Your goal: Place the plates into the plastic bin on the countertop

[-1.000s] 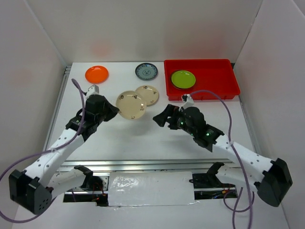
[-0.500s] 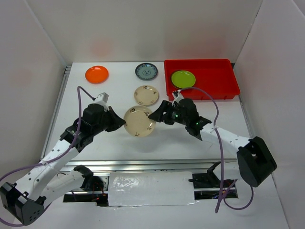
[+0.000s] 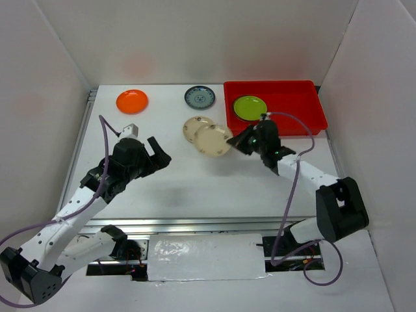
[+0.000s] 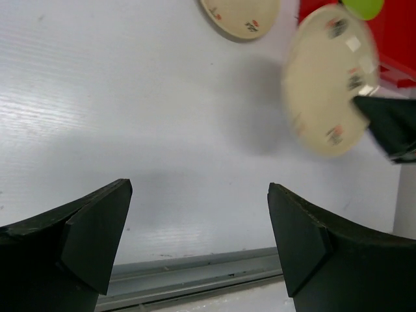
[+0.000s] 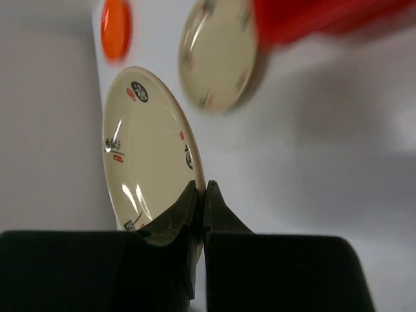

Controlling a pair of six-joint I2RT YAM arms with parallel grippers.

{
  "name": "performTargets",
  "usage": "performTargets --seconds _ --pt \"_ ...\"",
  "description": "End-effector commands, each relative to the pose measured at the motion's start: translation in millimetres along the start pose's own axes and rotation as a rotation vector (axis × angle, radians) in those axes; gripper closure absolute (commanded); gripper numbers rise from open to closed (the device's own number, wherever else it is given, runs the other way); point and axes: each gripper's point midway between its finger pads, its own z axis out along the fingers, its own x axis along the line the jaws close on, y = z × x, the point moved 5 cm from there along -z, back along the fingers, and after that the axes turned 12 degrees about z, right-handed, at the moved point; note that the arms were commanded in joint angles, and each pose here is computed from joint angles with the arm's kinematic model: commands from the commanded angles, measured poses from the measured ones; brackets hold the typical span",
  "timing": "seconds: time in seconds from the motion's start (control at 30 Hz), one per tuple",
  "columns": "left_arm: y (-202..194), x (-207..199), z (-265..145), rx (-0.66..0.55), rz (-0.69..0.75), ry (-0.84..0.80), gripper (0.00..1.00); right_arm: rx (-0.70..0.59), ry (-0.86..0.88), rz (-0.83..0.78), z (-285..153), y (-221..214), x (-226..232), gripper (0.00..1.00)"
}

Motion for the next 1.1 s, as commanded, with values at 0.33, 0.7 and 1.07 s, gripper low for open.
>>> performTargets --seconds 0.33,0.7,1.07 --pt "-19 23 -12 -0.050 0.040 0.044 0.01 -0.331 -0.251 0.177 50 274 -32 1.00" --pt "-21 21 1 -0.037 0.076 0.045 0.01 -0.306 -0.249 0.173 78 287 -61 0.53" --pt "-12 10 53 -0.059 0.057 0.043 0.01 -0.551 -0.320 -0.019 -17 259 33 0.00"
